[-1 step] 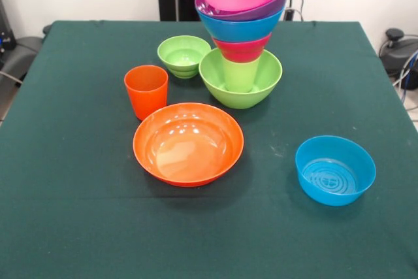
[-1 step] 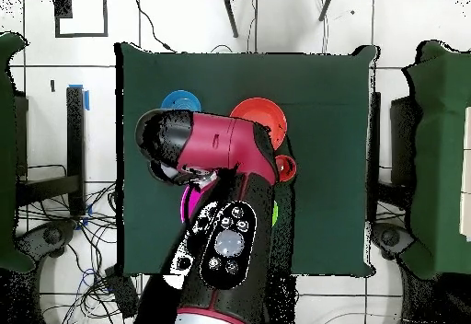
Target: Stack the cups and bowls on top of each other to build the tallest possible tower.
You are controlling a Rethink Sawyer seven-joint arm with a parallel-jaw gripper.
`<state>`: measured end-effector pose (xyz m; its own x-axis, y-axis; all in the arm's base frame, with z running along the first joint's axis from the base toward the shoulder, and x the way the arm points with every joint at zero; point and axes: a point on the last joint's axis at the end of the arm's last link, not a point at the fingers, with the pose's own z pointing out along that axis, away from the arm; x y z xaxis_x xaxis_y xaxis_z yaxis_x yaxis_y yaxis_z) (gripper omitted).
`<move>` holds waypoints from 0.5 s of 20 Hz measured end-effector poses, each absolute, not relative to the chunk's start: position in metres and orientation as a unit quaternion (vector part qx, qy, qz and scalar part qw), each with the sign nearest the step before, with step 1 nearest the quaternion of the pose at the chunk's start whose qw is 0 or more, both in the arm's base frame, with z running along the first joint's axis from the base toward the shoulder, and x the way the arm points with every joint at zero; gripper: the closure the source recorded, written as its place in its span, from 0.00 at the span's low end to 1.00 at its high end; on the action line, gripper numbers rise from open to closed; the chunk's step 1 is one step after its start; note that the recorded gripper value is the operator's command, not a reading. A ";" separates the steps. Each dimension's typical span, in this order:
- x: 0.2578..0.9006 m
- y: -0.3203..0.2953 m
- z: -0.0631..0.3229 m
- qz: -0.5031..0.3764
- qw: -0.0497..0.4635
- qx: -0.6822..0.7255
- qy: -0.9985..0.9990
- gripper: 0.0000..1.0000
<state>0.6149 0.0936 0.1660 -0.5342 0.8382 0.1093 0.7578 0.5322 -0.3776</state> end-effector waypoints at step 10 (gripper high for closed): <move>0.607 0.105 0.162 0.148 0.146 -0.454 -0.866 1.00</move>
<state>0.6066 0.1047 0.1623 -0.5448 0.8301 0.1186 0.7440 0.5438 -0.3884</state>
